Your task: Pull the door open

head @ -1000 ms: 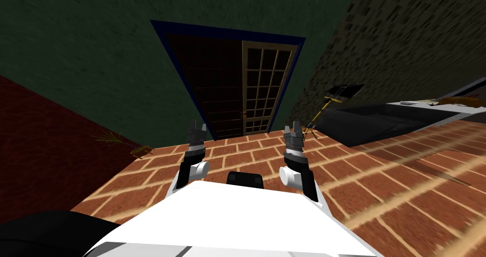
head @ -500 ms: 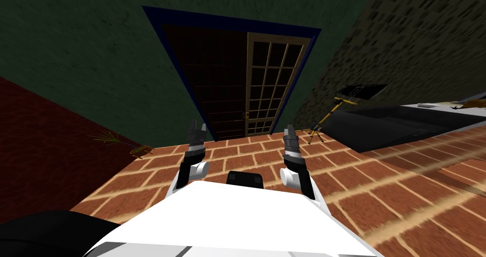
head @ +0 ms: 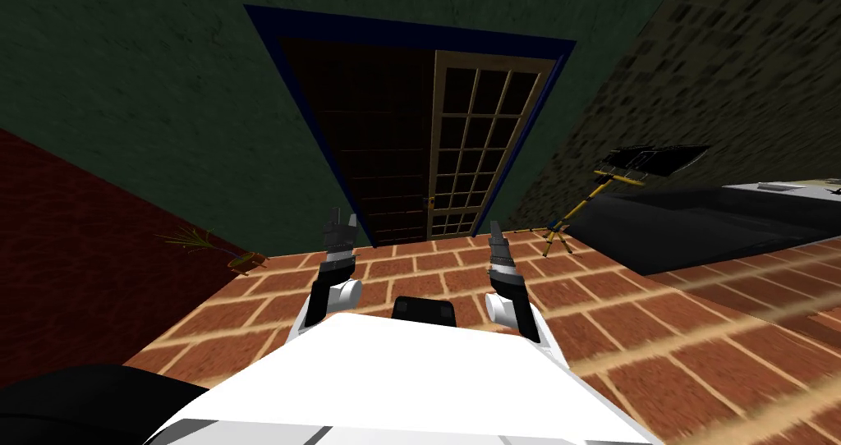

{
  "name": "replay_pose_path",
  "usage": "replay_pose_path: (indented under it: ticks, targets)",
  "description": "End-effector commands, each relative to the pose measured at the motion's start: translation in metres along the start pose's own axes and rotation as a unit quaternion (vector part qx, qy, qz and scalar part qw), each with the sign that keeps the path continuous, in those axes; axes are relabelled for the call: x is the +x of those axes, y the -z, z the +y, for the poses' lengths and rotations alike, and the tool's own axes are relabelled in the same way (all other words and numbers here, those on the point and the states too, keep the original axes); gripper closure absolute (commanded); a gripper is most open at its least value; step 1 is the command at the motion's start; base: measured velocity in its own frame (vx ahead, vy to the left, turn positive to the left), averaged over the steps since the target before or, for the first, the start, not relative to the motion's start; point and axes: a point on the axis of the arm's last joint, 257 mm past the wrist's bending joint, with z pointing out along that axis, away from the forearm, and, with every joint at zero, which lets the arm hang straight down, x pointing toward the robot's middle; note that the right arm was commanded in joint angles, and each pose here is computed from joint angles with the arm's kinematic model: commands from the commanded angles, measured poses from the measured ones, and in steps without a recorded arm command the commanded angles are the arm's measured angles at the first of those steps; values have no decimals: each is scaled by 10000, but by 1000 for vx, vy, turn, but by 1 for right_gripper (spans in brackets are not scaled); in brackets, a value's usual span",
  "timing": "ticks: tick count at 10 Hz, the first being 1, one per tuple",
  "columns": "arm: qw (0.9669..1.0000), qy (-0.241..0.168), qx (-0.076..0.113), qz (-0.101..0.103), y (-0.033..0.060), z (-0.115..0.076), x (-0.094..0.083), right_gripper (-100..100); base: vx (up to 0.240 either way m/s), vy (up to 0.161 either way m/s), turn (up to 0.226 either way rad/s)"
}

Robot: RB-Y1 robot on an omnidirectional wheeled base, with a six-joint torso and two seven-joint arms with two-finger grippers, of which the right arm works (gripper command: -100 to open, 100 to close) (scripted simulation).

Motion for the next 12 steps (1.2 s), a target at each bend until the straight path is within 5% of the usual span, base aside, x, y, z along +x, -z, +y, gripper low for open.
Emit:
replay_pose_path:
  ticks: [1, 4, 7, 12]
  targets:
    - [9996, 274, 47, 85, 57, -95, 39, -100, 136, 56, 48]
    - [9975, 667, 131, 217, 129, -257, 102, -100, 113, 53, 35]
    - [9918, 1186, 236, 405, 239, -475, 184, -100, 130, 56, 51]
    - [9775, 1946, 384, 712, 437, -807, 309, -100, 119, 41, 47]
